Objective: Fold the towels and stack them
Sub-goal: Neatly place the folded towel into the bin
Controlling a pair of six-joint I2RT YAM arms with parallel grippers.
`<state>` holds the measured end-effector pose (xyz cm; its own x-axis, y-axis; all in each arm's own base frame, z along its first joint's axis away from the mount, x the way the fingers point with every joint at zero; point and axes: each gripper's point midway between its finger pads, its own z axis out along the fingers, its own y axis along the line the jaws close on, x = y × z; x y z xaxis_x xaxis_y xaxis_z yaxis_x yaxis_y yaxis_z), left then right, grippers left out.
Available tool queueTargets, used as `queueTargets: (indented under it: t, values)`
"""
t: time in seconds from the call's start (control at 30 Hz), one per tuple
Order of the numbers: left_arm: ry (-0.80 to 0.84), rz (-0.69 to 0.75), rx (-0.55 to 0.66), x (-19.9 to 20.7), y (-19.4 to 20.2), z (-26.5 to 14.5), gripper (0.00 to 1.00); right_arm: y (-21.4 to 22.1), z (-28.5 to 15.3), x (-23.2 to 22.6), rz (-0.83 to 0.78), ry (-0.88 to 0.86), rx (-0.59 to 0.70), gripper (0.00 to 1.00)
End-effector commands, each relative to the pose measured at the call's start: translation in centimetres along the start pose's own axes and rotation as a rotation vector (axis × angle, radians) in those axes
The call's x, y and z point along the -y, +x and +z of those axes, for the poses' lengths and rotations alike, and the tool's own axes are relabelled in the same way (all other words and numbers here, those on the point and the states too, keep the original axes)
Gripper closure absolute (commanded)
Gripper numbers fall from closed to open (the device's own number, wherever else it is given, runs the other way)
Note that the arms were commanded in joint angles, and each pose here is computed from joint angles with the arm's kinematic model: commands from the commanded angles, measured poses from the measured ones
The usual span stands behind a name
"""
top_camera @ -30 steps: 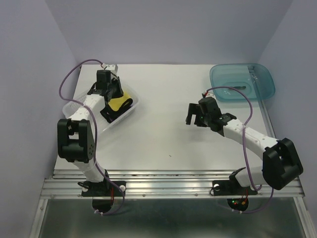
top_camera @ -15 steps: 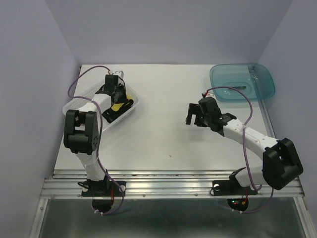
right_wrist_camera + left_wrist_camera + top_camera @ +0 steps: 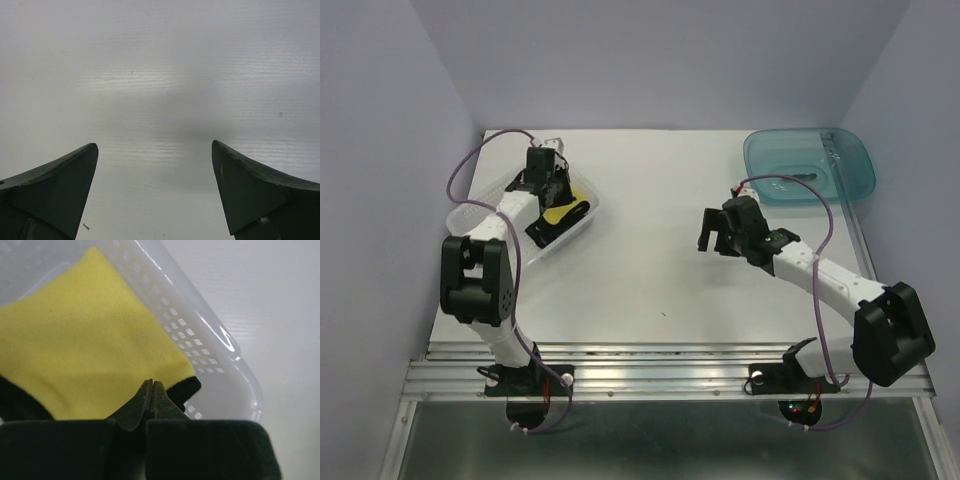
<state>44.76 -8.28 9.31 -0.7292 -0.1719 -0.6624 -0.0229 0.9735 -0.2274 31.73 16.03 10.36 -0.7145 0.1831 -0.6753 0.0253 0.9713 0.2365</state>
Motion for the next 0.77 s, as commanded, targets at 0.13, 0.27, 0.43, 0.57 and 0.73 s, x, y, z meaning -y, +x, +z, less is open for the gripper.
queueTargets:
  t: [0.13,0.27,0.43,0.57,0.73]
  values:
    - [0.041,-0.156,0.588,1.7,-9.5,-20.5,0.01,-5.0,-5.1,1.3,0.119,0.037,0.225,0.00]
    - [-0.054,-0.319,0.627,-1.0,-6.7,-23.7,0.01,-5.6,-8.3,4.1,0.182,0.112,0.323,0.00]
    - [-0.094,-0.453,0.689,-3.2,-3.5,-26.3,0.01,-6.3,-12.7,7.8,0.284,0.178,0.501,0.00]
    - [-0.085,-0.497,0.705,-3.6,-2.1,-26.4,0.01,-6.3,-14.0,8.0,0.307,0.127,0.561,0.00]
    - [-0.069,-0.461,0.653,-2.9,-2.0,-25.4,0.01,-7.1,-15.8,7.3,0.323,0.056,0.595,0.00]
